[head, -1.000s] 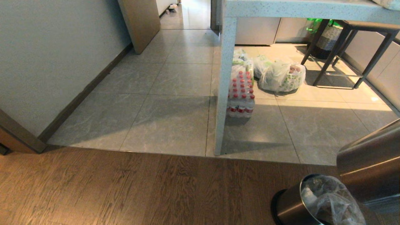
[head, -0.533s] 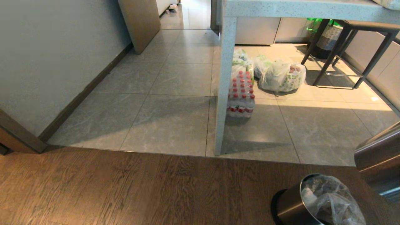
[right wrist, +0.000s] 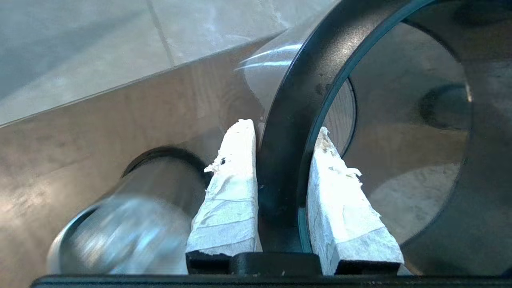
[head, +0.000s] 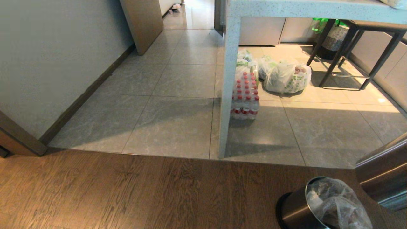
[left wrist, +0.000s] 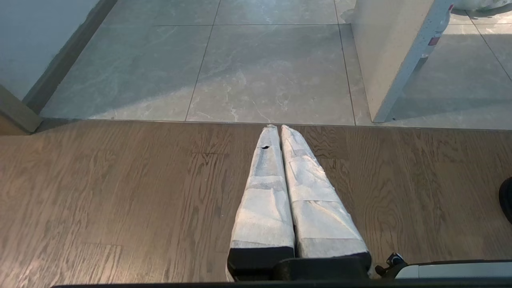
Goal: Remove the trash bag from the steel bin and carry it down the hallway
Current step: Place the outer trash can on the ground
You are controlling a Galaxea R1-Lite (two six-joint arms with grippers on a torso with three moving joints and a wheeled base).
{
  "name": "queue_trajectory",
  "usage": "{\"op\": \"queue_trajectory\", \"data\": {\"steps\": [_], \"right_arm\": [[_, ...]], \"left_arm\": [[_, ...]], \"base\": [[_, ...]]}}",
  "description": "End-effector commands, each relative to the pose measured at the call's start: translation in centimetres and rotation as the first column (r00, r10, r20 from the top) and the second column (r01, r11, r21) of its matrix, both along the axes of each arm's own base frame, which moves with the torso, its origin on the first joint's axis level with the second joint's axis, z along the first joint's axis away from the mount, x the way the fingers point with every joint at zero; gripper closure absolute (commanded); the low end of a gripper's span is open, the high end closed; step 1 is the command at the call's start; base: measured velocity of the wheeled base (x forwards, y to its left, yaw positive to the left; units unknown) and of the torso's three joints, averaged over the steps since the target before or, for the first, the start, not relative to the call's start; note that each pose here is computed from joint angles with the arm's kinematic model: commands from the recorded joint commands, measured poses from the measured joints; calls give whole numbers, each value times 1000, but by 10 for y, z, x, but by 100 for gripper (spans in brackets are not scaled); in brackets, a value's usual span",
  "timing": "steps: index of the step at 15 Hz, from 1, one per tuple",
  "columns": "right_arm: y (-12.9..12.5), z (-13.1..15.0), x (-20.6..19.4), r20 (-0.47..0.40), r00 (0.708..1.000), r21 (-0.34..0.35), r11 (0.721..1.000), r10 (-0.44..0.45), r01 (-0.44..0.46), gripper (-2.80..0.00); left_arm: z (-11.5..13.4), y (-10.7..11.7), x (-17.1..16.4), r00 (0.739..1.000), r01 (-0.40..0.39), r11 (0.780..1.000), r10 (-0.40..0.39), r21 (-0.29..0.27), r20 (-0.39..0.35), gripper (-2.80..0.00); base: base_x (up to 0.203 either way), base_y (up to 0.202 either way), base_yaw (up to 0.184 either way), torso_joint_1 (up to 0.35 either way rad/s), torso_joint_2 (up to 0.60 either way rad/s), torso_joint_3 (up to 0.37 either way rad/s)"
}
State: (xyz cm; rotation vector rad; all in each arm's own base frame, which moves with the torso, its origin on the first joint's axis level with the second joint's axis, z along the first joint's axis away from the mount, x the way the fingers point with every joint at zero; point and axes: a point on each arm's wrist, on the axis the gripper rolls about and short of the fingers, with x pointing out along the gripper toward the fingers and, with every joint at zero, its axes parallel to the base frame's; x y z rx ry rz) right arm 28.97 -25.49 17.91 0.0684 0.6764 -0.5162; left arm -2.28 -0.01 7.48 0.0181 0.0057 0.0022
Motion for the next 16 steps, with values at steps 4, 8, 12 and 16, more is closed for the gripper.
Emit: {"op": "queue_trajectory", "data": {"steps": [4, 8, 12, 16], "right_arm": [[-61, -108, 50, -94, 995, 82, 996, -18, 25, 0], [-78, -156, 68, -124, 992, 102, 995, -10, 22, 0], [-83, -198, 73, -165, 986, 144, 989, -10, 34, 0], [-86, -211, 76, -164, 986, 157, 987, -8, 34, 0]], "left_arm": [[0, 0, 0, 1000, 0, 1000, 0, 0, -2, 0], [0, 0, 0, 1000, -1, 1000, 1, 0, -2, 0], [0, 0, 0, 1000, -1, 1000, 1, 0, -2, 0], [0, 0, 0, 1000, -1, 1000, 1, -1, -2, 0]], "base": [[0, 0, 0, 0, 0, 0], [0, 0, 0, 0, 0, 0], [0, 0, 0, 0, 0, 0], [0, 0, 0, 0, 0, 0]]}}
